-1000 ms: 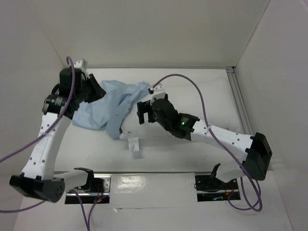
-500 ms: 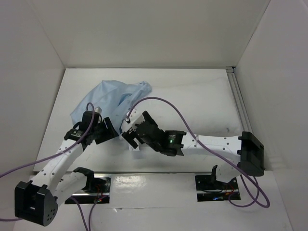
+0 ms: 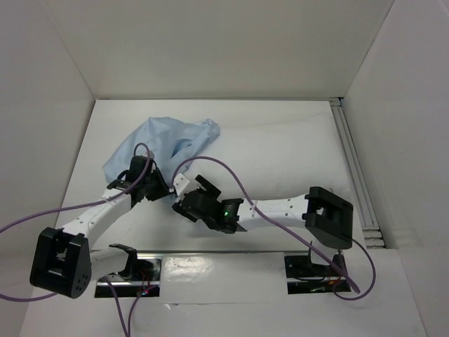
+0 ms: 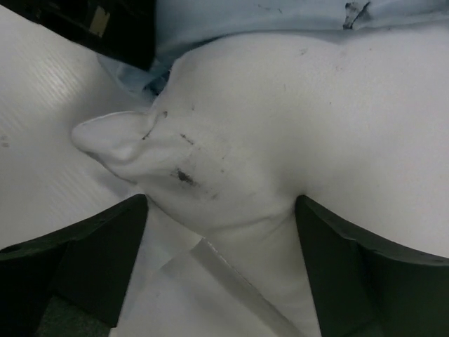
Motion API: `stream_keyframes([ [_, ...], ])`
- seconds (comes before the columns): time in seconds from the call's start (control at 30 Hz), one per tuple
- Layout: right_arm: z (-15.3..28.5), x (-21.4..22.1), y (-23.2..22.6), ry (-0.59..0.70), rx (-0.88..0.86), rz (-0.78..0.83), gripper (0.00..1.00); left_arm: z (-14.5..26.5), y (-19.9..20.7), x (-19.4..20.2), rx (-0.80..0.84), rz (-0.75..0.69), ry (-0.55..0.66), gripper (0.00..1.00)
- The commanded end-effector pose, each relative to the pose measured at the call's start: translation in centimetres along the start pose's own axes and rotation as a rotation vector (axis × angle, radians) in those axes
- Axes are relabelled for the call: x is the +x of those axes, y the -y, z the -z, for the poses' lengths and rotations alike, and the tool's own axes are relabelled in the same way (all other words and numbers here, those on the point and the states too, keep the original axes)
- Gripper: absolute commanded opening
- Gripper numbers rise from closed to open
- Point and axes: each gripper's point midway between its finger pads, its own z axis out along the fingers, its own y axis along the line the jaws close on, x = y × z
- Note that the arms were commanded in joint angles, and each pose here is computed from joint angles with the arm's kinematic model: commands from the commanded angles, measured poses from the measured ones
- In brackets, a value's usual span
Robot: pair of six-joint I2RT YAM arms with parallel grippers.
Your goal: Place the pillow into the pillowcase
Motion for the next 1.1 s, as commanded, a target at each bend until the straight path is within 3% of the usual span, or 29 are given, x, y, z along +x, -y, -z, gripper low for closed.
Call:
stream_keyframes([
  [0.0,-1.7,-0.3,0.4,0.025,0.068,-0.038,0.87,0.2,0.6,-2.1,-0.014,0.006,0.066,0.25],
  [0.07,-2.9,-0.8,1.3,0.027,0.093,-0.073,0.66,0.6,0.3,-2.4,-0.037,0.007,0.079,0.08],
  [0.1,-3.3,-1.0,1.5,0.027,0.092,-0.079,0.40,0.8,0.3,-2.3,-0.037,0.007,0.079,0.00],
  [0.13,-3.5,-1.3,1.4,0.032,0.092,-0.083,0.26,0.9,0.4,-2.7,-0.039,0.007,0.091,0.00],
  [0.17,-3.8,-2.1,2.0,0.041,0.113,-0.098,0.00,1.1,0.4,-2.6,-0.040,0.007,0.090,0.00],
  [0.33,-3.6,-4.5,3.6,0.090,0.142,-0.153,0.00,3.1,1.1,-2.4,0.003,-0.019,0.093,0.00],
  [0.53,-3.7,-9.6,6.5,0.149,0.167,-0.187,0.00,7.2,5.5,-3.6,0.195,-0.101,0.108,0.00],
  [0.8,-4.4,-15.8,5.6,0.185,0.038,-0.156,0.00,8.6,7.7,-3.8,0.278,-0.223,0.058,0.00],
  [1.07,-11.0,-10.7,7.5,0.075,-0.043,-0.326,0.00,13.4,11.2,-6.5,0.376,-0.332,0.131,0.00],
])
